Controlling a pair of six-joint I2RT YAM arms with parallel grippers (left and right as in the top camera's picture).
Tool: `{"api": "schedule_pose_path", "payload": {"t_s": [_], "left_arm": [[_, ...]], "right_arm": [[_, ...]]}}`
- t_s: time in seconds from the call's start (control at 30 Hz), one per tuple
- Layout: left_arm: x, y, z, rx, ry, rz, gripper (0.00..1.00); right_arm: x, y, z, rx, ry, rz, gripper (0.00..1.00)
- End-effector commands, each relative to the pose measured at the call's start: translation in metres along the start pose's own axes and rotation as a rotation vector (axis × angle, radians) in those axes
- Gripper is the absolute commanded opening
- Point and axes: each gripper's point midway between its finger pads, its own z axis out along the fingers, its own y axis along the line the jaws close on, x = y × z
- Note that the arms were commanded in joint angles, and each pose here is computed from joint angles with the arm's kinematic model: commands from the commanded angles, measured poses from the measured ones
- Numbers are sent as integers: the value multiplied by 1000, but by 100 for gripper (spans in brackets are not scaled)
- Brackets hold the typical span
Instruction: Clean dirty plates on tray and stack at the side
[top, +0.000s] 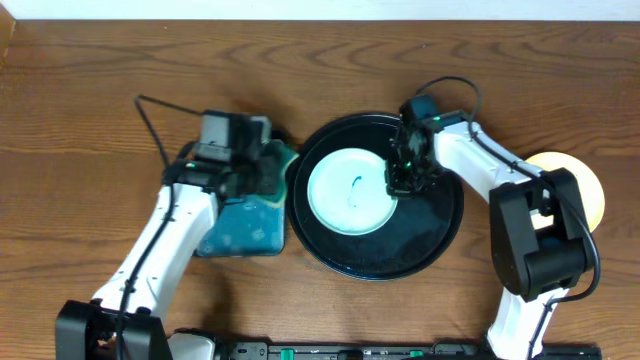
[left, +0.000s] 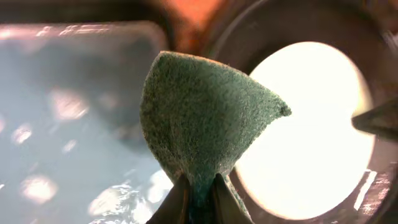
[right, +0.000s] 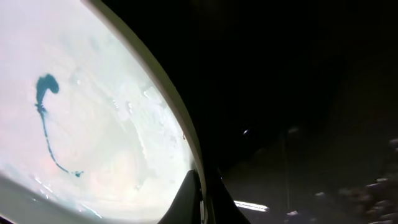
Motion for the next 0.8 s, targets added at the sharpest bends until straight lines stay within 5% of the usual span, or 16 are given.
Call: {"api": "schedule_pose_path", "payload": {"t_s": [0.0,0.77], "left_arm": [[-11,-28,4,24,-41,-16,7],[55,-104,97,63,150,27,8]], "right_arm": [[20,8,13,42,59,-48,1],[25,15,18,93,54,-93,1]]}}
